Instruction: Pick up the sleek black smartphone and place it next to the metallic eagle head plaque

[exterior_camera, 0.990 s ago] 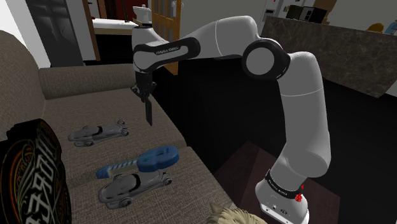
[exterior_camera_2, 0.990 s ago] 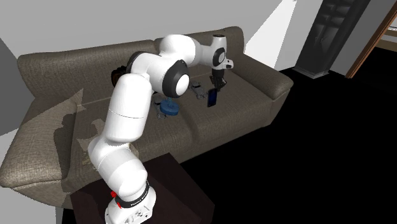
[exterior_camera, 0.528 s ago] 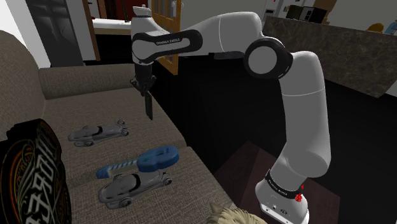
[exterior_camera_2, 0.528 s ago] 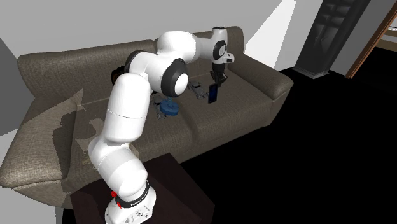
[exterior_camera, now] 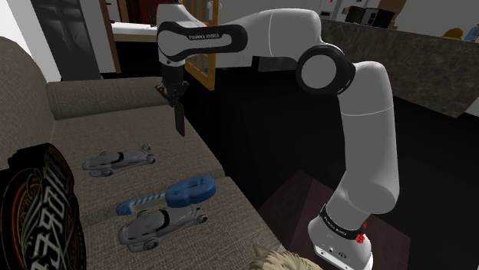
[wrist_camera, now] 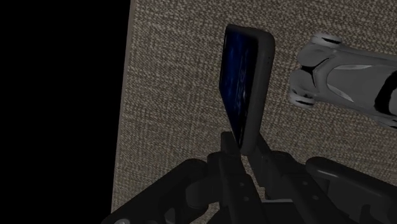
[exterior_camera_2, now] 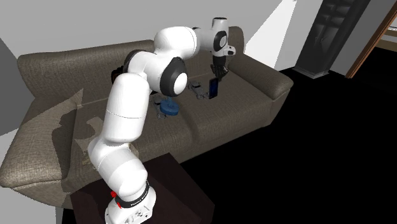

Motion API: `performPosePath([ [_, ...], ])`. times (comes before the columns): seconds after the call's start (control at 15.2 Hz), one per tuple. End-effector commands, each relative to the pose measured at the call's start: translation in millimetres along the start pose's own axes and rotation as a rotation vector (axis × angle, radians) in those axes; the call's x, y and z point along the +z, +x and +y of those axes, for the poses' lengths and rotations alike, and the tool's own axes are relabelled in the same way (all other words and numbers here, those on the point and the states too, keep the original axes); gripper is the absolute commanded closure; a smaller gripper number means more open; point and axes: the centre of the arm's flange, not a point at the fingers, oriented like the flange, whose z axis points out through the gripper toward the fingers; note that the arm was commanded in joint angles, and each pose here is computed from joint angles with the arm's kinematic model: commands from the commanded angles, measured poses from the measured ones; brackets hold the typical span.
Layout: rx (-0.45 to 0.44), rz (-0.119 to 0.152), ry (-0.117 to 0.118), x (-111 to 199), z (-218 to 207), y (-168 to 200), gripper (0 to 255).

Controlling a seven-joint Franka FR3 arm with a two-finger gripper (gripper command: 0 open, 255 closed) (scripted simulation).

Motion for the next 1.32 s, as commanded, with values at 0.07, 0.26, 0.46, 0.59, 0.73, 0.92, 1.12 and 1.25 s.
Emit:
performPosePath([
  [0.07, 0.0, 0.0, 0.0, -15, -1, 1, 255],
  [0.26, 0.0, 0.0, 0.0, -24, -6, -10, 255],
  [0.46, 0.0, 0.0, 0.0, -34, -21, -45, 255],
  [0.59, 0.0, 0.0, 0.0, -40, -31, -69, 255],
  [0.73, 0.0, 0.0, 0.0, -47, -41, -92, 255],
  [0.92, 0.0, 0.0, 0.0, -57, -56, -127, 255],
  [1.12, 0.0, 0.0, 0.0, -67, -71, -163, 255],
  [1.25, 0.0, 0.0, 0.0, -73, -81, -186, 255],
])
